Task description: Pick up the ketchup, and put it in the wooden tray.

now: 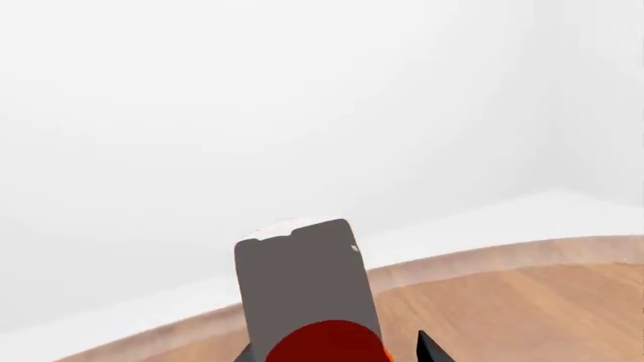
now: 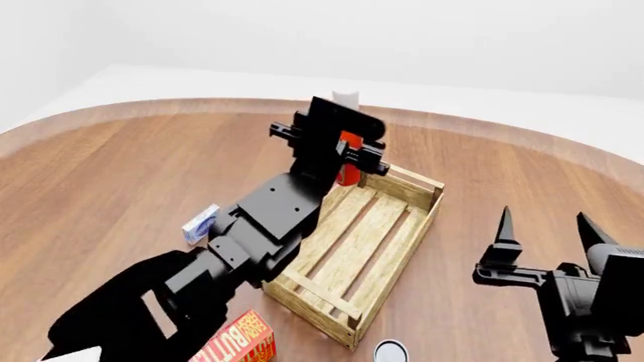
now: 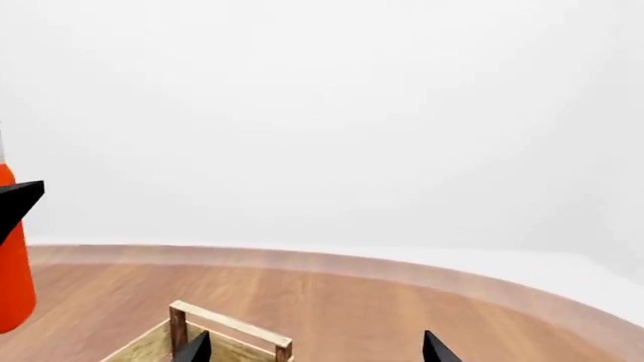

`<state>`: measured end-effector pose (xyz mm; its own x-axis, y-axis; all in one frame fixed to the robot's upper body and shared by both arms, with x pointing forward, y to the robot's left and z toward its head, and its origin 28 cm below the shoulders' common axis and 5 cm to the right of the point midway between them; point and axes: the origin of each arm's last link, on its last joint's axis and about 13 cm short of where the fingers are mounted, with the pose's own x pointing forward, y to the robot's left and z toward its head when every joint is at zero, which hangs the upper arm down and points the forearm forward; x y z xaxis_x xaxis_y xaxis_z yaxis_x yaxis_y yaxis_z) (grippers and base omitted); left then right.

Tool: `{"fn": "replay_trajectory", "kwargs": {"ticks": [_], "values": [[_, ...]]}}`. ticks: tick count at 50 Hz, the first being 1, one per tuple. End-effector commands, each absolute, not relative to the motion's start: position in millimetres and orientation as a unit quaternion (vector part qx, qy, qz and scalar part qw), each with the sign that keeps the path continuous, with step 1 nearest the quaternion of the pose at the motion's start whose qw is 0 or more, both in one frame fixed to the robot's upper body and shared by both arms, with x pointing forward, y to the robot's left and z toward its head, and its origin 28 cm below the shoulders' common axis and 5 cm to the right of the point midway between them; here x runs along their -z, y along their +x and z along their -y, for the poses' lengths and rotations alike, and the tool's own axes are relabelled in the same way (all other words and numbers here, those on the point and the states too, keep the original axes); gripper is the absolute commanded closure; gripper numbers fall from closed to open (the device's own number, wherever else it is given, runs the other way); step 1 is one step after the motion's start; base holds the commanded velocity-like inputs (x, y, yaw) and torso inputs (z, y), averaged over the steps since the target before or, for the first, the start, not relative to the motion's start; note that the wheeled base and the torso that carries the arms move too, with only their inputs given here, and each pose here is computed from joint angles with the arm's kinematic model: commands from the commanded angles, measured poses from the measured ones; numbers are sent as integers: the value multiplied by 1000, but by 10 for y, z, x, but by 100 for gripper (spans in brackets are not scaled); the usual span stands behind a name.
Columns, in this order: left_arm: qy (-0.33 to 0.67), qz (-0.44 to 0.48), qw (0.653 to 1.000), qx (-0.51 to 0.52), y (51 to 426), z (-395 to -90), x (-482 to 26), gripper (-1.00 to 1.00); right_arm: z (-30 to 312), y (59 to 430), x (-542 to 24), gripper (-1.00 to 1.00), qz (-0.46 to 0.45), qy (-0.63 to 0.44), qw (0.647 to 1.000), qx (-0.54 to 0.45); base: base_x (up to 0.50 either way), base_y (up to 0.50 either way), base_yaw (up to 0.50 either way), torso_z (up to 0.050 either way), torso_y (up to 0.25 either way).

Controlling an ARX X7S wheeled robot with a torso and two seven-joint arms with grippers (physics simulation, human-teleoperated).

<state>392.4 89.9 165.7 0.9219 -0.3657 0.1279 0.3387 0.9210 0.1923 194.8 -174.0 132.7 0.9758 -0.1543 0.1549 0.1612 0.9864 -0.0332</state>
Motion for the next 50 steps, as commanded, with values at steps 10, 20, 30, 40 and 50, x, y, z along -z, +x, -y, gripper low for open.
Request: {"fn": "replay_trajectory", "kwargs": {"ticks": [10,20,30,40,50], "values": [[97,70,978,169,3965,-882,-1773,100,1879,1802,-1331,-100,87,-14,989,119,0,0,0,0,0],[85,61,979,174,3946,-844,-1806,100,1881,1808,-1332,-100,85,-12,988,132,0,0,0,0,1],[76,53,977,192,3901,-791,-1782,100,1880,1806,-1332,-100,81,-10,986,144,0,0,0,0,0],[68,65,976,199,3883,-768,-1775,100,1878,1805,-1332,-100,80,-7,985,156,0,0,0,0,-42],[65,88,974,196,3873,-760,-1750,100,1876,1804,-1332,-100,77,-3,984,163,0,0,0,0,-114]]}}
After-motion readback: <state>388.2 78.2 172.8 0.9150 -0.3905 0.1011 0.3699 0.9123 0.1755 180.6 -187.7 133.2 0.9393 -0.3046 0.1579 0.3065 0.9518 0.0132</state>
